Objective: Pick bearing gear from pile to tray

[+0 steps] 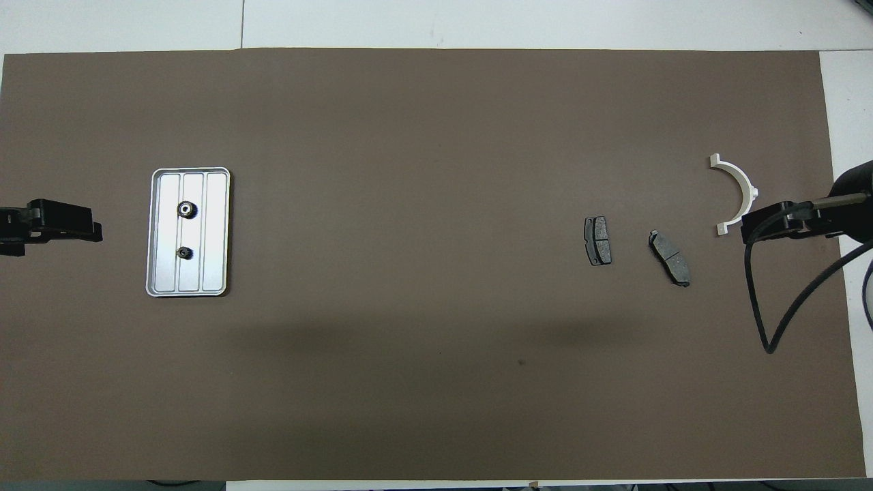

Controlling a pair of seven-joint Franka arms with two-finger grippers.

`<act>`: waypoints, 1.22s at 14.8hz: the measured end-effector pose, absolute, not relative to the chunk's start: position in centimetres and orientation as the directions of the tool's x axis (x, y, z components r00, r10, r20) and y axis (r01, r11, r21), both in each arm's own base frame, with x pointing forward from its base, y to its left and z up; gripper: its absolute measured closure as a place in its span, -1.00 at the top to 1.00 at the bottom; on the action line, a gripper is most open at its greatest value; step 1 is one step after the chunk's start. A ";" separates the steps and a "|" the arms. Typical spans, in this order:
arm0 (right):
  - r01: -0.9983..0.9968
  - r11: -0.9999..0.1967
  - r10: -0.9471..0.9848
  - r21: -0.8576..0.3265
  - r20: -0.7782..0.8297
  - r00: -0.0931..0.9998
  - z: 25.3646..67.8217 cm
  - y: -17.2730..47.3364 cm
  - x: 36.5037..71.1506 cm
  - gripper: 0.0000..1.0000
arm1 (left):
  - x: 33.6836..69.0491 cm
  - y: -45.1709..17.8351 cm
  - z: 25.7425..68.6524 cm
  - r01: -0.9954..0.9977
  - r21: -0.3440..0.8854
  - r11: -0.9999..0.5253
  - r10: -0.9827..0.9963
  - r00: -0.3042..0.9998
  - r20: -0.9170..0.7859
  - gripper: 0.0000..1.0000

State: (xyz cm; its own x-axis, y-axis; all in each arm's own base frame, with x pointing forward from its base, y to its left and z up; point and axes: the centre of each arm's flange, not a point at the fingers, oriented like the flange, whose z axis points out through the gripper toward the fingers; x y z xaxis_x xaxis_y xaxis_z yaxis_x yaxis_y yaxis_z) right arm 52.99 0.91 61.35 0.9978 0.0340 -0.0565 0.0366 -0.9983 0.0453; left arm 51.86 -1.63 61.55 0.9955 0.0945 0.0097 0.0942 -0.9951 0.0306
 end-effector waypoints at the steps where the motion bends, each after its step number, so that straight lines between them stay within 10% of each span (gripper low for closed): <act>1: 0.037 -0.998 0.035 0.045 -0.056 0.998 61.3 1.0 53.0 1.00 | 51.8 -2.0 61.6 0.088 0.030 -0.996 0.088 0.996 0.009 1.00; 18: 0.038 -0.998 0.035 0.045 -0.056 0.998 61.4 1.0 53.0 1.00 | 51.4 -3.1 62.9 0.068 0.023 -0.997 0.068 0.998 -0.003 1.00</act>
State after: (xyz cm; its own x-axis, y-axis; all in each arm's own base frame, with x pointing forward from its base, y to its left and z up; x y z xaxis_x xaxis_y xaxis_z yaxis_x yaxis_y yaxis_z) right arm 52.98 0.98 61.38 0.9978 0.0353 -0.0558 0.0379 -0.9983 0.0454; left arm 51.40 -3.10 62.86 0.9977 0.0679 -0.0028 0.0679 -0.9974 0.0231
